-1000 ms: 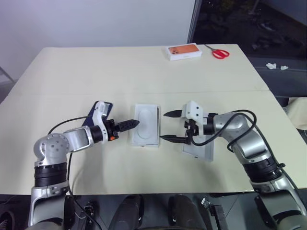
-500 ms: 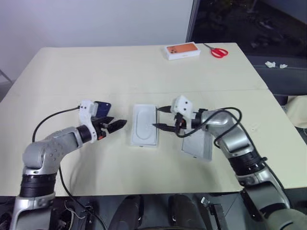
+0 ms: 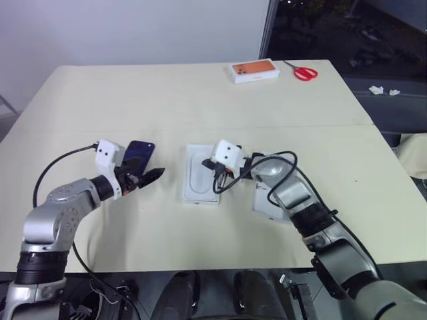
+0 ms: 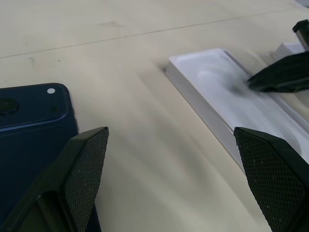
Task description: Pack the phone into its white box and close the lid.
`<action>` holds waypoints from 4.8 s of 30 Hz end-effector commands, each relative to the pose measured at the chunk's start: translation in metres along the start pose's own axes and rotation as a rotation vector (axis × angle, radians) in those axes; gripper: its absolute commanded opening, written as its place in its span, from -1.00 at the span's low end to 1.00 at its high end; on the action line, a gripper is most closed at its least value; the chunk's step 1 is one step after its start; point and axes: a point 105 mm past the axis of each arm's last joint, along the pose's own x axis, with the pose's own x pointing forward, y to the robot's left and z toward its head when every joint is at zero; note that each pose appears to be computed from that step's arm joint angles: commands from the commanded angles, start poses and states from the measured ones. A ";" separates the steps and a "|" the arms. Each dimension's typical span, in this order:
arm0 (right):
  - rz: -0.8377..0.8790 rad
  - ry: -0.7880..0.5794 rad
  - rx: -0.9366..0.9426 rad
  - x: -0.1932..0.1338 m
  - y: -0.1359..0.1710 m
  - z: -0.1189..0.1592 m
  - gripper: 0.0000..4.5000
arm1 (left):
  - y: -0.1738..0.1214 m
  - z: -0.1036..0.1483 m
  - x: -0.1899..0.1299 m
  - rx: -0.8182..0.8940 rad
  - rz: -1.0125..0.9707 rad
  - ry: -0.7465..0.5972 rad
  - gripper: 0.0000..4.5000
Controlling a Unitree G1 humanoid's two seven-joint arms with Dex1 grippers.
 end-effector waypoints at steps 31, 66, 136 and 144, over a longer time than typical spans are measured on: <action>-0.163 0.006 -0.248 -0.004 -0.049 0.033 -0.96 | -0.007 0.006 0.009 0.053 -0.001 -0.033 0.95; -0.048 -0.056 -0.049 -0.064 -0.045 0.013 -0.96 | -0.002 -0.012 0.021 0.155 0.058 0.055 0.95; 0.196 0.113 -0.192 -0.086 0.009 -0.010 -1.00 | -0.084 -0.038 0.051 0.246 -0.253 0.175 -0.98; 0.090 0.038 -0.213 -0.088 -0.026 0.021 -1.00 | -0.043 -0.018 0.032 0.138 -0.150 0.148 -0.98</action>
